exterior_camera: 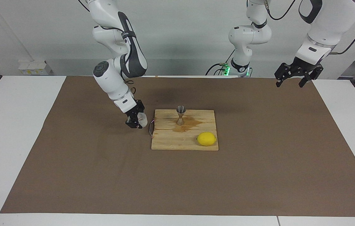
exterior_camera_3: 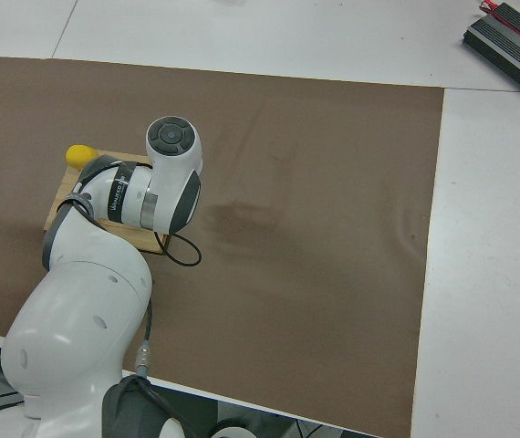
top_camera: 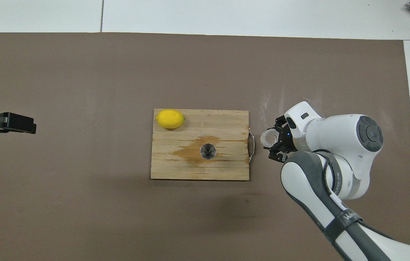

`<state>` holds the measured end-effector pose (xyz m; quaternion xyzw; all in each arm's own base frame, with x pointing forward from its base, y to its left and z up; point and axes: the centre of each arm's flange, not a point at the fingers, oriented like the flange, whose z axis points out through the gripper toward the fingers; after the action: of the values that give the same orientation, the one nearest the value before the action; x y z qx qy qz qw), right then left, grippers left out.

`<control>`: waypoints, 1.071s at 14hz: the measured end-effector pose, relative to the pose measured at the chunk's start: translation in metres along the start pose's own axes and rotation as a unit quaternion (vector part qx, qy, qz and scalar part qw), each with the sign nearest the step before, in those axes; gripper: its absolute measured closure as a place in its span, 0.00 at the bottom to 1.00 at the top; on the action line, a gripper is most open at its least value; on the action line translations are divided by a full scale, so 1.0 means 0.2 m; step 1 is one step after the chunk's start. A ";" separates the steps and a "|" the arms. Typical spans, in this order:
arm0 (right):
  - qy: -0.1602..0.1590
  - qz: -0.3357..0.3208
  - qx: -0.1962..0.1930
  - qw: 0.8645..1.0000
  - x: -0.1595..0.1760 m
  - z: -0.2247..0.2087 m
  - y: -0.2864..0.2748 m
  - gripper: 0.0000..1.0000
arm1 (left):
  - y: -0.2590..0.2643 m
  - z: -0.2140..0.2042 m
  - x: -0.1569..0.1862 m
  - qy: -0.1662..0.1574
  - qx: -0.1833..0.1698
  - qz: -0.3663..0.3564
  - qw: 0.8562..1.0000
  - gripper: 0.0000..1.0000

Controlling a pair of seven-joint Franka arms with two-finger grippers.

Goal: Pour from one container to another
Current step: 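Lift the white cup with the right gripper over the metal cup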

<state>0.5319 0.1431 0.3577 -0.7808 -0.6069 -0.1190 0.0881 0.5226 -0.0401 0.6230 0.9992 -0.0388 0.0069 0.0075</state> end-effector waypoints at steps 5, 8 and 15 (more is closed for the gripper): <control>-0.067 0.019 -0.004 0.998 0.36 -0.12 -0.08 0.41 | -0.01 0.00 -0.01 -0.002 0.000 0.004 1.000 0.00; -0.088 0.033 -0.005 0.996 0.51 -0.16 -0.15 0.41 | -0.03 0.00 -0.01 -0.002 0.000 0.001 1.000 0.00; -0.170 0.007 -0.004 0.985 0.77 -0.16 -0.20 0.45 | -0.02 0.00 -0.01 -0.003 0.000 0.003 1.000 0.00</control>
<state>0.5269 0.2870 0.4331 -0.7944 -0.6069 0.0135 -0.0180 0.5215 -0.0355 0.6235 0.9991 -0.0421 0.0039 0.0071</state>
